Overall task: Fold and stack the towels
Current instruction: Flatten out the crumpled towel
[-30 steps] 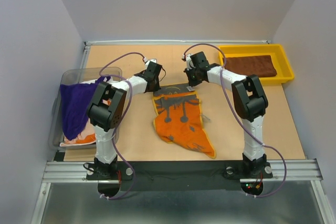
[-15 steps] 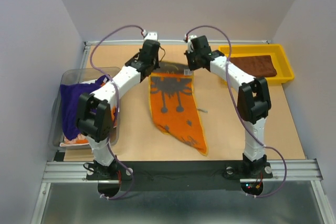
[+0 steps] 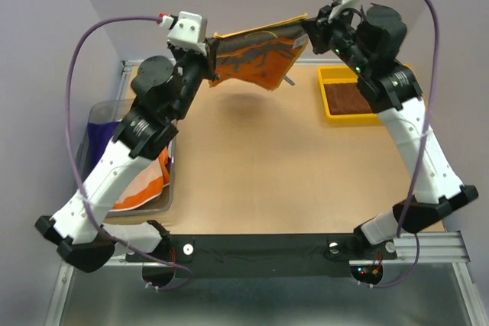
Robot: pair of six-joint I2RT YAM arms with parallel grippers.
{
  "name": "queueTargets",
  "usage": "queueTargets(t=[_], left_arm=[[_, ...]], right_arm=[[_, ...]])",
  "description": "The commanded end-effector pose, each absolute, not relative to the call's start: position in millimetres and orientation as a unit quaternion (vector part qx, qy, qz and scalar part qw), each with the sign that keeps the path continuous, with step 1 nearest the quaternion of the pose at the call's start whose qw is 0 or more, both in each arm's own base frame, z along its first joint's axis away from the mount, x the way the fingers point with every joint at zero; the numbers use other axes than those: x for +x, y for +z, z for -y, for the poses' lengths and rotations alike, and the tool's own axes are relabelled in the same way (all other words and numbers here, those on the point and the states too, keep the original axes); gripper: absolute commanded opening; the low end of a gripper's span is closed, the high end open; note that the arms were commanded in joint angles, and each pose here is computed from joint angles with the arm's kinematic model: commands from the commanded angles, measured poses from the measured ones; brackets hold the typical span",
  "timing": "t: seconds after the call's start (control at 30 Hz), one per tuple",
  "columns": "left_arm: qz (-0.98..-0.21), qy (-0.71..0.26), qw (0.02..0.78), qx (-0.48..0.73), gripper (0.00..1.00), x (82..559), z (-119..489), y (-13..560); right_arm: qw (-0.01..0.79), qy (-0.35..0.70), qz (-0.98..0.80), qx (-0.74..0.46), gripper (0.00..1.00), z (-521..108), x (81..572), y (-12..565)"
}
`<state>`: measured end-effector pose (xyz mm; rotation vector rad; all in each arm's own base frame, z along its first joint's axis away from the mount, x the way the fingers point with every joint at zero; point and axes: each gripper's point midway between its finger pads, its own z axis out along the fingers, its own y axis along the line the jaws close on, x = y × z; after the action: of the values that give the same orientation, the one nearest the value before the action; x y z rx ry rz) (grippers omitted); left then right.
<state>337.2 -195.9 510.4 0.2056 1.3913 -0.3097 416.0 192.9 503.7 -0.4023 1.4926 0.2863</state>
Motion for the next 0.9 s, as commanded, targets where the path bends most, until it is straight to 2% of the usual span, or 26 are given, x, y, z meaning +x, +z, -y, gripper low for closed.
queueTargets(t=[0.0,0.23,0.4,0.6,0.63,0.73,0.77,0.87], left_arm=[[-0.558,-0.128,0.816,0.083,0.00,271.9,143.8,562.7],[-0.522,-0.194,0.822,0.121,0.00,220.3,138.2,567.0],[-0.537,-0.201,0.813,0.107,0.00,224.9,139.9,556.6],[-0.622,-0.106,0.775,0.043,0.00,284.3,141.8,509.1],[-0.642,-0.081,0.762,0.038,0.00,308.9,145.0,491.4],[-0.680,-0.096,0.726,0.046,0.00,357.2,165.9,448.4],[-0.689,-0.086,0.719,0.039,0.00,372.4,160.2,436.4],[-0.711,-0.063,0.699,0.039,0.00,415.7,170.7,391.9]], right_arm=[[0.716,0.104,-0.653,-0.225,0.01,-165.1,373.5,511.2],[0.731,0.157,-0.602,-0.279,0.01,-165.3,301.2,529.3],[0.732,0.156,-0.609,-0.261,0.01,-158.7,295.8,526.0],[0.705,0.100,-0.671,-0.206,0.01,-150.9,354.8,489.0],[0.694,0.072,-0.691,-0.191,0.01,-146.8,375.6,473.3],[0.676,0.033,-0.714,-0.179,0.01,-144.9,408.6,443.8],[0.658,0.012,-0.732,-0.175,0.01,-144.9,427.8,420.0],[0.652,-0.015,-0.737,-0.178,0.01,-147.6,457.9,394.8]])
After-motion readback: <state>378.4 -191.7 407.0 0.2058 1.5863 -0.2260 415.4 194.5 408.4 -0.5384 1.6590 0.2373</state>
